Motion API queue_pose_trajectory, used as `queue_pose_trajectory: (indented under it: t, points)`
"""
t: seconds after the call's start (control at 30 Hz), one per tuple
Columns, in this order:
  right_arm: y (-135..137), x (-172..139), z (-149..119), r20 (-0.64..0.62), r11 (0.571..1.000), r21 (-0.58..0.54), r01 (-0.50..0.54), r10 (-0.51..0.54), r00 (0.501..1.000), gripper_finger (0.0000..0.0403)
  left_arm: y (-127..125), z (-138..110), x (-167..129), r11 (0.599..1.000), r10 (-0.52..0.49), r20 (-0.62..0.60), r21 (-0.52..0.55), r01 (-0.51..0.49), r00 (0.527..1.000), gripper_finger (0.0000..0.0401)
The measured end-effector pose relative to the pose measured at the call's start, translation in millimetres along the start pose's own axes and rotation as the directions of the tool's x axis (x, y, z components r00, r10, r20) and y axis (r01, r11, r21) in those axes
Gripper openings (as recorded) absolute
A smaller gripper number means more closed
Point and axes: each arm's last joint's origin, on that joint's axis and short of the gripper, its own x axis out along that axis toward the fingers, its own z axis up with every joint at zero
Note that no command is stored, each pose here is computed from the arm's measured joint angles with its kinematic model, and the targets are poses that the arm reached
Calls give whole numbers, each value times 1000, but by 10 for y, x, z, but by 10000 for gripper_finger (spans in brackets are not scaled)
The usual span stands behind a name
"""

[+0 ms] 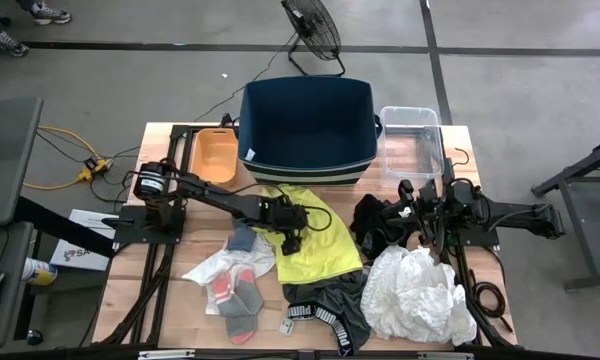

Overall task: Pick & Place Cloths
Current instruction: Put the yellow shirt into the laundry organizer

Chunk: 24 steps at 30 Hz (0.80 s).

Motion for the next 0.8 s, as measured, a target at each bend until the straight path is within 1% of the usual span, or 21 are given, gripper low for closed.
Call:
queue_pose_trajectory:
  t: [0.2,0.33,0.43,0.5,0.6,0.8]
  points:
    - [0,0,-1,-1,1000,0,0,0,1000,149,-38,-27,67,999,49,12,17,-49,999,337]
    - [0,0,-1,-1,1000,1,0,0,1000,149,-54,-81,154,998,56,-14,26,-56,998,336]
    - [0,0,-1,-1,1000,1,0,0,1000,149,-59,-111,203,997,65,-29,31,-64,997,323]
    - [0,0,-1,-1,1000,1,0,0,1000,149,-82,-124,220,998,64,-30,31,-64,997,301]
    - [0,0,-1,-1,1000,0,1,-1,1000,149,-80,-129,220,997,70,-33,32,-69,997,252]
    - [-1,0,-2,-1,1000,1,1,-1,1000,149,-66,-133,221,997,75,-39,32,-73,996,125]
